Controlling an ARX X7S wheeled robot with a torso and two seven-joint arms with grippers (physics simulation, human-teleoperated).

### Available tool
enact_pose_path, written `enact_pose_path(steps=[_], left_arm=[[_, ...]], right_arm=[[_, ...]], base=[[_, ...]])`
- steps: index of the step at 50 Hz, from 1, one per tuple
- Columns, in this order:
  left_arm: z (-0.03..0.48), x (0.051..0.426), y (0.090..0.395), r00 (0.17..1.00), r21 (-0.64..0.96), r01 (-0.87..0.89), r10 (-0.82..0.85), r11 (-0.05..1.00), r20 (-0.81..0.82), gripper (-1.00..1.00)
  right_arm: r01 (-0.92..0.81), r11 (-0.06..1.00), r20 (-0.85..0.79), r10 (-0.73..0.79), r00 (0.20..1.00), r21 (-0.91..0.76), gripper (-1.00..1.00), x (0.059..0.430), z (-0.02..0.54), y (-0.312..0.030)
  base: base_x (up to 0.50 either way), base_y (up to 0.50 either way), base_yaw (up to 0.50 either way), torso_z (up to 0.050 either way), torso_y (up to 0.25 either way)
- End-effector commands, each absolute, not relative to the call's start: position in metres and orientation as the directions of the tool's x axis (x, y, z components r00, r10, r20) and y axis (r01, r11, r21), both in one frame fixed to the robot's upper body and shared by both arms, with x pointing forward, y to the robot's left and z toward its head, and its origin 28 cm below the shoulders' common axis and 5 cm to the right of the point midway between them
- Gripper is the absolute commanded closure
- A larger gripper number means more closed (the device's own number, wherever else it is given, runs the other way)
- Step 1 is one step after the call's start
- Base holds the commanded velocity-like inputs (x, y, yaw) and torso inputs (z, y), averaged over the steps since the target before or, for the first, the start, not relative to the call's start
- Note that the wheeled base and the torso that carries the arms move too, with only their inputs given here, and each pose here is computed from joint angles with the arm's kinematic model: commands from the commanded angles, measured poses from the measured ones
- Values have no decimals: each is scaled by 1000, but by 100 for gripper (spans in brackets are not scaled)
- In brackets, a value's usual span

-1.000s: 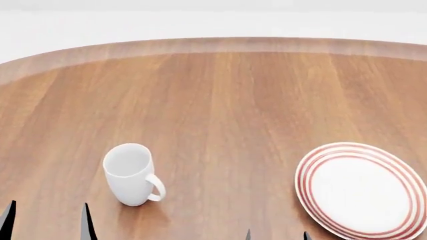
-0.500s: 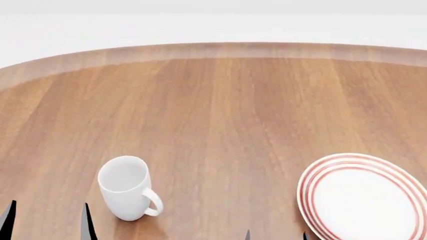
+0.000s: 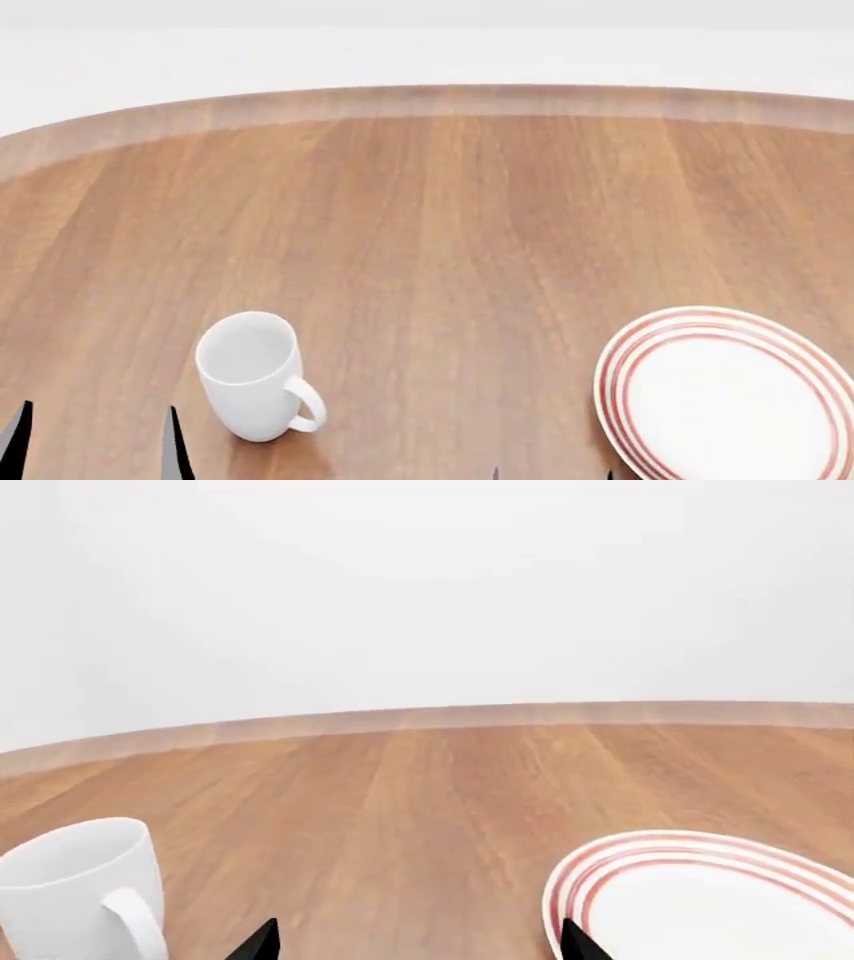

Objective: Pick up the red mug and put it on the plate

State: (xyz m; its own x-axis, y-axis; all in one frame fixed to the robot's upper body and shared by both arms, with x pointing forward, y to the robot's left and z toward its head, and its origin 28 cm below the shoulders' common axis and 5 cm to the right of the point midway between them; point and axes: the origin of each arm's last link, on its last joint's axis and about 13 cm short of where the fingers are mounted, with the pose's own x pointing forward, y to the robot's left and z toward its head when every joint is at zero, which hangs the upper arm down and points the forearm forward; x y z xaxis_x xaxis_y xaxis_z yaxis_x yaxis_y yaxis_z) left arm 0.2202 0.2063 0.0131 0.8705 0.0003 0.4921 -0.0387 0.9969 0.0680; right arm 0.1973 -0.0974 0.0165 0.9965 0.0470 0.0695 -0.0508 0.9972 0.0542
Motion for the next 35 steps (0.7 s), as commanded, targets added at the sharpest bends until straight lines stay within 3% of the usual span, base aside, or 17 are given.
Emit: enact_pose_path(steps=[1,11,35], left_arm=[[13,220,206,869,65,-35,-2,997,496,-100],[13,220,206,868,66,-30,-7,997,496,-100],[13,220,206,868,63,-31,-4,998,496,-100]], right_arm=[[-79,996,100,74,992,51,-100,177,23,-101],[-124,992,136,119,983,28,-100,147,49,-106],[-159,986,142,150,979,54,-100,81,20,-116]], base=[[0,0,0,0,0],[0,0,0,0,0],[0,0,0,0,0]])
